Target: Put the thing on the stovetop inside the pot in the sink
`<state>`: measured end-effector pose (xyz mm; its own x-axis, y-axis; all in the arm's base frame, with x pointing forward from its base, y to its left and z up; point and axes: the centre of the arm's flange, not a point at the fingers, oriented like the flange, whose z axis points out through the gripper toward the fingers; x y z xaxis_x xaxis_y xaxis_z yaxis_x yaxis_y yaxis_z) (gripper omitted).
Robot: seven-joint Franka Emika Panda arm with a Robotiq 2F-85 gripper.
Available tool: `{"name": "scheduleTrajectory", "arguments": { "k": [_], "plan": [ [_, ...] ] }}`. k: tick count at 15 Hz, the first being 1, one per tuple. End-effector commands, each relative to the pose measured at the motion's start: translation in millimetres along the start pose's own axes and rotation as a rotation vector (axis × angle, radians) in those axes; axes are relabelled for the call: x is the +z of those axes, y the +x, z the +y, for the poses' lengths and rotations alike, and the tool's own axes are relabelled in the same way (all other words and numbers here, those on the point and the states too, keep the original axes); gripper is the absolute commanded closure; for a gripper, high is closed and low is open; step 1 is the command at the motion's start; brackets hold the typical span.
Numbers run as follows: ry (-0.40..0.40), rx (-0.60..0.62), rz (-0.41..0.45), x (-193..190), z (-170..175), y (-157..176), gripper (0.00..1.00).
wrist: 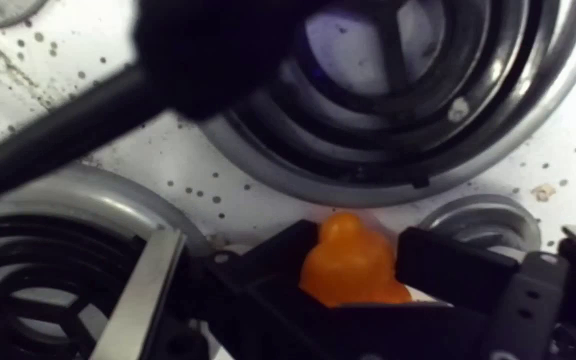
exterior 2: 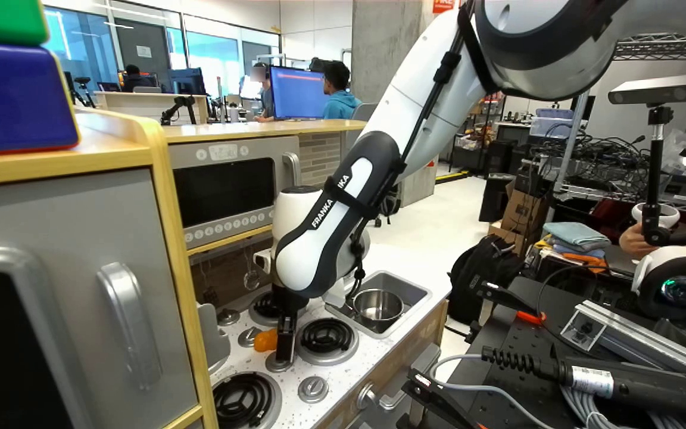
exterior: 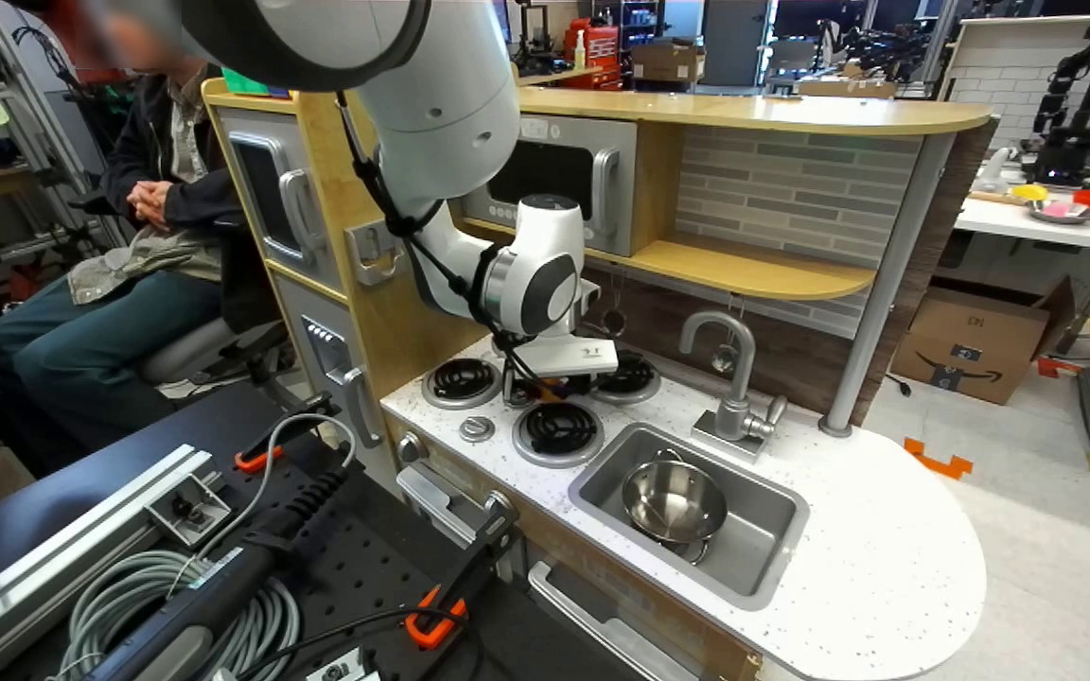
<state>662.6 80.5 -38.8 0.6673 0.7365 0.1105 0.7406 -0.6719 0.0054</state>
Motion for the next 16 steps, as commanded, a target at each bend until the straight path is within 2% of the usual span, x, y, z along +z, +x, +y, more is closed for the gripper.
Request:
{"name": "scheduleTrajectory", "arguments": {
  "k": [1,3,7,15,16],
  "plan": [
    [0.012,0.027,-0.001,10.0,12.8,-5.2,0.85],
    [0.000,0.038,0.025,-0.6,12.1,-6.5,0.99],
    [-0.042,0.044,0.079,-16.1,11.6,-19.5,1.00],
    [-0.171,0.070,0.292,-48.9,15.2,-63.9,1.00],
    [-0.177,0.076,0.304,-50.9,14.9,-66.3,0.75]
  ]
}}
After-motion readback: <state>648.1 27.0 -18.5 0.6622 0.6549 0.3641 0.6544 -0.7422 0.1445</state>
